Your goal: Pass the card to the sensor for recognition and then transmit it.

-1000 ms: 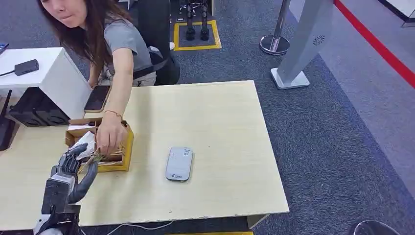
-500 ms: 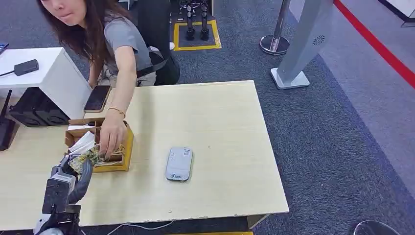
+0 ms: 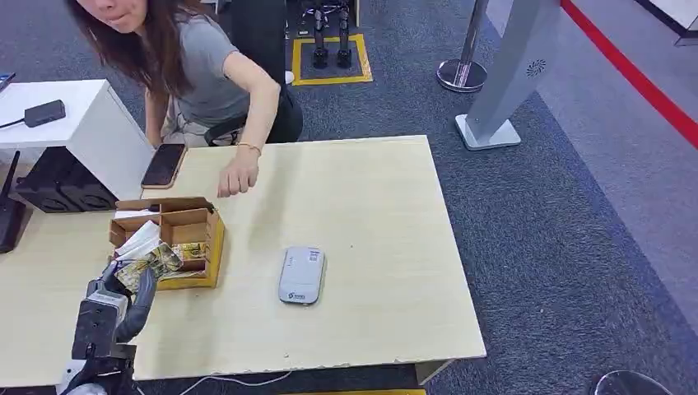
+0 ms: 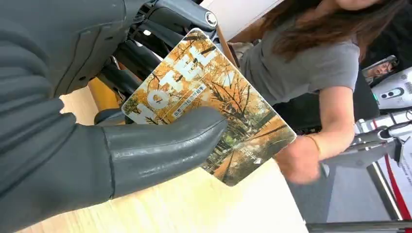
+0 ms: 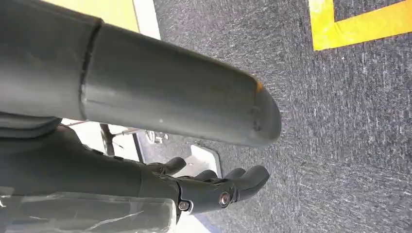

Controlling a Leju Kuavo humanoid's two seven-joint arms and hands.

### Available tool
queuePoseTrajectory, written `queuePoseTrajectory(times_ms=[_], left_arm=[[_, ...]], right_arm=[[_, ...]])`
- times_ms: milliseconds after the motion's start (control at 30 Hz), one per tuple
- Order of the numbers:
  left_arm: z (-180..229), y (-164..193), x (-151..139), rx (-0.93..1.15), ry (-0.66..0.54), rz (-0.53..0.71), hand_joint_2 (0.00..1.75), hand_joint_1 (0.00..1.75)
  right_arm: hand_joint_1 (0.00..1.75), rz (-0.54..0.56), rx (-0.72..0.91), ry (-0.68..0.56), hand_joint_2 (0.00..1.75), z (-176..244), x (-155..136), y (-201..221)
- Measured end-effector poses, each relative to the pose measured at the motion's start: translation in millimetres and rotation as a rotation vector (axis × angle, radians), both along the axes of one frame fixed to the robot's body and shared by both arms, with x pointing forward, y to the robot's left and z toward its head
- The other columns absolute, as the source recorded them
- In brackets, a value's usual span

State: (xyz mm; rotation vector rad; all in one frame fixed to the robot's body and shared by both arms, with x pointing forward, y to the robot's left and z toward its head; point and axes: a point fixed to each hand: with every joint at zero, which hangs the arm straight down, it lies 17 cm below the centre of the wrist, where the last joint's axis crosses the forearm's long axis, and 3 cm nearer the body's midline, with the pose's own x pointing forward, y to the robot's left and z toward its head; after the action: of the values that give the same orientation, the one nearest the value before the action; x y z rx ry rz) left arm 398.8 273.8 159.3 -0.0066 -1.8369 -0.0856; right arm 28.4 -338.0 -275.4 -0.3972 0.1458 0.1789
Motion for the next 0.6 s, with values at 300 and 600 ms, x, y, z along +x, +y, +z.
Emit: queuePoseTrajectory(times_ms=[300,600], left_arm=[[-1,2,2,0.032,0.001,0.02,1.75,1.75],[5,26,23,0.433,-0.066,0.263,1.75,1.75]], right_arm=[[0.0,0.002,0.0,0.0,0.0,0,0,0],[0.0,0.004,0.0,0.001,0.0,0,1,0]])
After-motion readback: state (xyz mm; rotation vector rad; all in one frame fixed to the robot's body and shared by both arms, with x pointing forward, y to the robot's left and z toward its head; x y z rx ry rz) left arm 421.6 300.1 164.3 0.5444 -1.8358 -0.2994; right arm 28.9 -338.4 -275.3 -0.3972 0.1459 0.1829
